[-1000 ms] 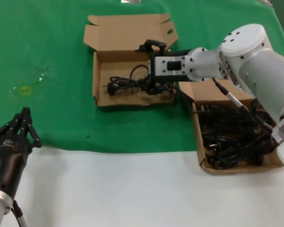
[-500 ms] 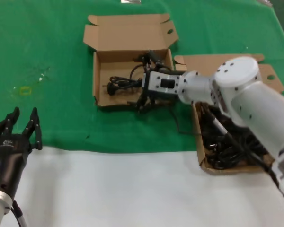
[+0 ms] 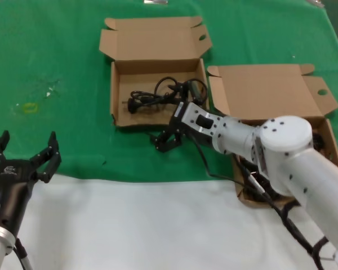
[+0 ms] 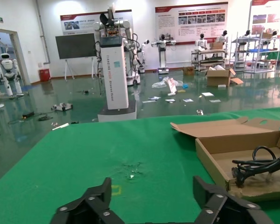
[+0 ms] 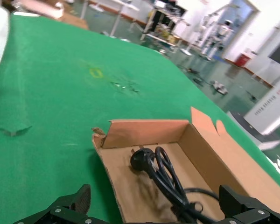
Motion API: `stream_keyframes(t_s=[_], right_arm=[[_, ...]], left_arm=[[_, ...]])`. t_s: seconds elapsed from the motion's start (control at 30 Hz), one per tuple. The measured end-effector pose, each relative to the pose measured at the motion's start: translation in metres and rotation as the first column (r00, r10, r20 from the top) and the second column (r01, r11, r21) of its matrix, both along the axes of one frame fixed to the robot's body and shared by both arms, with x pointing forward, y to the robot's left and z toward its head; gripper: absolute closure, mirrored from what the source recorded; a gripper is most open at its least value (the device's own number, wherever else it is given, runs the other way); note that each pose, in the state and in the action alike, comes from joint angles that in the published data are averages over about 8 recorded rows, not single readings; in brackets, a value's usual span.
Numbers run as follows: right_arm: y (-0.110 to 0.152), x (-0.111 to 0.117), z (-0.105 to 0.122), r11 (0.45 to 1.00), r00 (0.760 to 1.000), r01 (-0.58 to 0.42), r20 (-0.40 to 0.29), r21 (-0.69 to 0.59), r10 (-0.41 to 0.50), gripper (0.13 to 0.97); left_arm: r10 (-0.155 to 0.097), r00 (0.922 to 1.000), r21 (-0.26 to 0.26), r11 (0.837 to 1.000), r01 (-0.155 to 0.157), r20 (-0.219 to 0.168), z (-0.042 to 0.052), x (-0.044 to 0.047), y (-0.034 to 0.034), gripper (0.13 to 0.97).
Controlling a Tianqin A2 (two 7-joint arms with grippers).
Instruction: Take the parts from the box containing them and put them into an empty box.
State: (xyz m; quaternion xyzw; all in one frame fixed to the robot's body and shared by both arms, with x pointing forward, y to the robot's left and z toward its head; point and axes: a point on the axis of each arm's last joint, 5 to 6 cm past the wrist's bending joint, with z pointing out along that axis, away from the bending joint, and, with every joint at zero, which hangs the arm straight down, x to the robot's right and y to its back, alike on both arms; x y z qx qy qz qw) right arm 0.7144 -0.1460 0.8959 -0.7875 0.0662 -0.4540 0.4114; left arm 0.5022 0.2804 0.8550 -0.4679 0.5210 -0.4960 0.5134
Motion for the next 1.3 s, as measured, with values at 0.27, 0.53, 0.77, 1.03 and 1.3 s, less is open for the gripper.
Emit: stream_keyframes(t_s=[0.27,0.53,0.77,1.03,1.3], right_arm=[[-0.010,-0.025,-0.022,0.985,0.995,0.096,-0.040,0.147,-0.091,0.131],[-0.027,-0.053,-0.038,0.939,0.979,0.203,-0.084,0.276,-0.187,0.130],[-0.045,-0.080,-0.048,0.879,0.955,0.297,-0.122,0.373,-0.271,0.130],[-0.070,-0.113,-0.054,0.792,0.917,0.397,-0.160,0.465,-0.366,0.130],[-0.097,-0.149,-0.053,0.692,0.870,0.480,-0.190,0.540,-0.455,0.130]], left_arm=[[0.000,1.0000,0.000,1.000,0.000,0.000,0.0000,0.0000,0.0000,0.460],[0.000,1.0000,0.000,1.000,0.000,0.000,0.0000,0.0000,0.0000,0.298],[0.000,1.0000,0.000,1.000,0.000,0.000,0.0000,0.0000,0.0000,0.197],[0.000,1.0000,0.000,1.000,0.000,0.000,0.0000,0.0000,0.0000,0.159],[0.000,1.0000,0.000,1.000,0.000,0.000,0.0000,0.0000,0.0000,0.134]])
